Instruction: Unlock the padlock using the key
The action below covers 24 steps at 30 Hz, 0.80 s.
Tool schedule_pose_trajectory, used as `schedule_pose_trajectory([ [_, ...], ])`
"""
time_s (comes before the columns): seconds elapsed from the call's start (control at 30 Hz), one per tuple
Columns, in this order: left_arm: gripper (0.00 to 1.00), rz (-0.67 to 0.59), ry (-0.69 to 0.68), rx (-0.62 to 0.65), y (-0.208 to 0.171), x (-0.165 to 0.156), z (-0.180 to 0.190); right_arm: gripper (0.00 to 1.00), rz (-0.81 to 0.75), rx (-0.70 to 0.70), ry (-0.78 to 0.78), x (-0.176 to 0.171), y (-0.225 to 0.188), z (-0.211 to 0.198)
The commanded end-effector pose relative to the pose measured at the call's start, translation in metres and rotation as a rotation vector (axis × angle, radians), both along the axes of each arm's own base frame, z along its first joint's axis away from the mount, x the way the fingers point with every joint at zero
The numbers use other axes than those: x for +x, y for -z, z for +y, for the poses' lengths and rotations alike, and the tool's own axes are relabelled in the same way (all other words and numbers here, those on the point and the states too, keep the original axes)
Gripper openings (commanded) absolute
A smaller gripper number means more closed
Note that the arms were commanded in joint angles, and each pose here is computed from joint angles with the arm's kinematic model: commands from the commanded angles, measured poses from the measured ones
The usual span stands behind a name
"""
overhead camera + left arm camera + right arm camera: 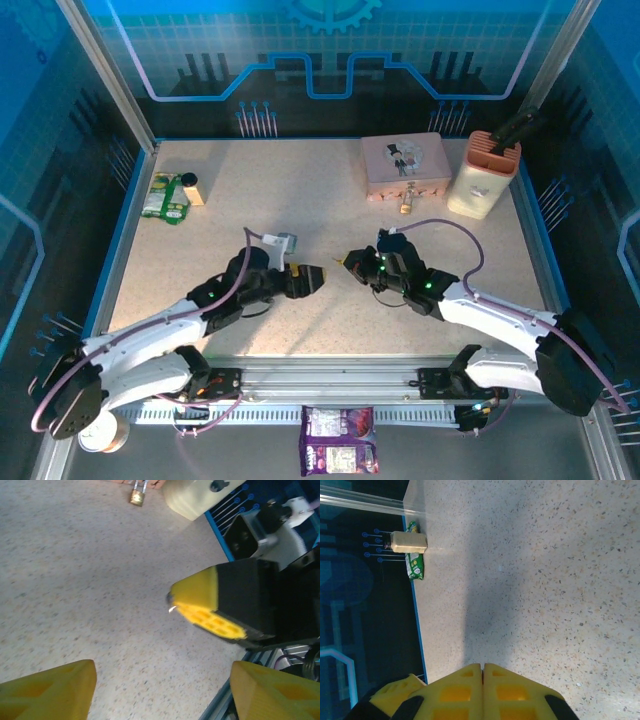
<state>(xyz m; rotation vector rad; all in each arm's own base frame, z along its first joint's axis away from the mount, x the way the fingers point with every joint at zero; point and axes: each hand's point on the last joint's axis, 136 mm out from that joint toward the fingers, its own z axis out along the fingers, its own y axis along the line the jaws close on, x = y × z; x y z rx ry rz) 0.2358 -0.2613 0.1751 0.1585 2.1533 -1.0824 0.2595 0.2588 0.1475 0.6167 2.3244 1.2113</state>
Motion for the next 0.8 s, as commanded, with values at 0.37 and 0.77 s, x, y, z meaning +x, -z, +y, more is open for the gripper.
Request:
schedule_pose_trajectory([
  [0.37,0.50,-0.087,-0.036,0.008,-0.022,0.032,-0.023,0.00,-0.034,0.090,-0.025,-0.009,-0.014,0.013],
  [0.77,0.34,-0.067,-0.035,0.015,-0.017,0.033,-0.025,0.00,-0.043,0.105,-0.043,-0.011,-0.016,0.021],
])
